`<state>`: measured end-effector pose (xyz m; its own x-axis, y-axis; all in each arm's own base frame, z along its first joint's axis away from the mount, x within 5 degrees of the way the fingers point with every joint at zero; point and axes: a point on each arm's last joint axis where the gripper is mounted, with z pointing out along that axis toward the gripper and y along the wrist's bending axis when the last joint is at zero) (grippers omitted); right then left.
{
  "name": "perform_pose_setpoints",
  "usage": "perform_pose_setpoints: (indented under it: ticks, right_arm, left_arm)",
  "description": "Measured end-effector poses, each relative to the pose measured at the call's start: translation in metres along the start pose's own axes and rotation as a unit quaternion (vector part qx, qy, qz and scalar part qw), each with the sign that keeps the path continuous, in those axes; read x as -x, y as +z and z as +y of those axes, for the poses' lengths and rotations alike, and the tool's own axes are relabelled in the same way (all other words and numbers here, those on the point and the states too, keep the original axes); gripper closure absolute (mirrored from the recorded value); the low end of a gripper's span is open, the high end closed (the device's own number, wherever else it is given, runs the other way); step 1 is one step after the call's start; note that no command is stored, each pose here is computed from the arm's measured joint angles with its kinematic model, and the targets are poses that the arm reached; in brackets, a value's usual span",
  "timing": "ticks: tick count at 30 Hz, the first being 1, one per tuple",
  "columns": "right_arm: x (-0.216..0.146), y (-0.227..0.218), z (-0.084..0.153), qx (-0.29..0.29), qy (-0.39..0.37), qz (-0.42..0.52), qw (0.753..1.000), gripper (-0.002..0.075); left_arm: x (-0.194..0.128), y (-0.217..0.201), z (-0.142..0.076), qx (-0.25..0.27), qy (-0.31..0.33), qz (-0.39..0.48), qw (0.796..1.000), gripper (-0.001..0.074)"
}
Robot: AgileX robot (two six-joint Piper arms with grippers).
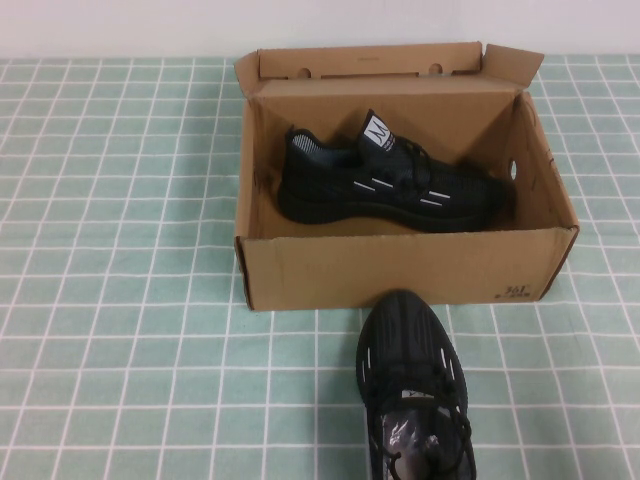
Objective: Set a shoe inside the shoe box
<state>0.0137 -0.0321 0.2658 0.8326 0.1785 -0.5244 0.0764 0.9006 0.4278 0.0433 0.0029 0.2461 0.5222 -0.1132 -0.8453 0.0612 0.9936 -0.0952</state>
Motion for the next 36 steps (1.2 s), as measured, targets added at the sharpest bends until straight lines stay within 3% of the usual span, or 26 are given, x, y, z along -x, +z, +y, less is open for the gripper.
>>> perform_pose_setpoints:
  ticks: [4, 10, 15, 20, 22, 26, 29, 33, 36]
  right_arm:
    - [0.026, 0.011, 0.032, 0.117, -0.050, -0.057, 0.990, 0.0733]
    - [0.085, 0.039, 0.078, 0.212, 0.008, -0.042, 0.976, 0.0733]
    - [0.119, 0.072, 0.099, 0.172, 0.052, 0.068, 0.981, 0.0733]
    - [0.116, 0.114, 0.108, 0.092, 0.029, 0.205, 0.974, 0.0733]
    - [0.101, 0.128, 0.107, 0.055, 0.019, 0.272, 0.961, 0.0733]
    - [0.054, 0.148, 0.103, 0.008, -0.026, 0.422, 0.906, 0.0733]
    - [0.022, 0.154, 0.101, 0.047, -0.108, 0.497, 0.860, 0.0733]
    - [-0.004, 0.153, 0.113, 0.095, -0.048, 0.560, 0.821, 0.0733]
    - [-0.018, 0.148, 0.122, 0.147, -0.044, 0.600, 0.785, 0.0733]
  left_arm:
    - [0.007, 0.000, 0.001, 0.000, -0.064, -0.040, 0.997, 0.0739]
    - [0.032, 0.001, 0.000, -0.005, -0.101, -0.121, 0.987, 0.0739]
    - [0.087, 0.012, -0.007, -0.025, -0.098, -0.158, 0.982, 0.0740]
    - [0.131, 0.036, -0.017, -0.041, -0.059, -0.084, 0.994, 0.0739]
    - [0.142, 0.055, -0.020, -0.038, -0.047, -0.015, 0.998, 0.0740]
    - [0.142, 0.092, -0.024, -0.026, -0.038, 0.120, 0.992, 0.0740]
    - [0.126, 0.115, -0.024, -0.018, -0.035, 0.200, 0.979, 0.0740]
    - [0.100, 0.133, -0.024, -0.010, -0.032, 0.278, 0.960, 0.0740]
    - [0.083, 0.136, -0.024, -0.005, -0.041, 0.338, 0.940, 0.0739]
